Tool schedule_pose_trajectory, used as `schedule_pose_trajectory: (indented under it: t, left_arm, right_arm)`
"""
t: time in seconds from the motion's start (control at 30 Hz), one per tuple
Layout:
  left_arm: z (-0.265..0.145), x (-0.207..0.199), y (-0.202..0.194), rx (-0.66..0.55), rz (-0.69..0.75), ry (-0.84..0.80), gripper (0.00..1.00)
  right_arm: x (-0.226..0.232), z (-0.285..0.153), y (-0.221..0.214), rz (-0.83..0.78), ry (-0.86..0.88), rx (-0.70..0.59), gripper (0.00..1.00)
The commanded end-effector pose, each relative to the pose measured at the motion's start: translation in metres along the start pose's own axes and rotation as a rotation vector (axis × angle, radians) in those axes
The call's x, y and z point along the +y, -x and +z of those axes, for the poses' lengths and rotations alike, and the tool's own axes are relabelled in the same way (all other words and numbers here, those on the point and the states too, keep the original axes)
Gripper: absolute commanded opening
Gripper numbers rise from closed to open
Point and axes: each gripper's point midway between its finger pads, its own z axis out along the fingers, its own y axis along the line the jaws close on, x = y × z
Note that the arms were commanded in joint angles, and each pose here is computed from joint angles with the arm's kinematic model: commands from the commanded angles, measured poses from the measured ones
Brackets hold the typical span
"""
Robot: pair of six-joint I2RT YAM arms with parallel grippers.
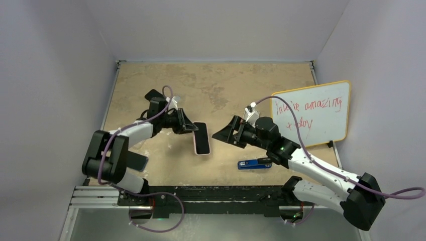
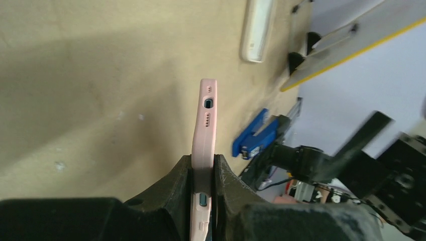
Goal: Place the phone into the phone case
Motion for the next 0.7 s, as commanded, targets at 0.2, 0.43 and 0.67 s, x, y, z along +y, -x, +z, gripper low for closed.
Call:
schedule_pose_trajectory:
  t: [0.2, 0.43, 0.67]
  left_arm:
    - [0.039, 0.011, 0.077, 0.023, 0.265, 0.095, 0.00]
    - [0.069, 0.028, 0.141, -0.023, 0.320, 0.170, 0.00]
    - [0.079, 0.056, 0.156, 0.014, 0.323, 0.287, 0.28]
  right_arm:
    - [-0.006, -0.024, 0.021, -0.184, -0.129, -0.078, 0.99]
    - [-0.014, -0.033, 0.023, -0.212, -0.183, -0.081, 0.99]
    - [-0.024, -0.042, 0.027, -0.231, -0.260, -0.098, 0.99]
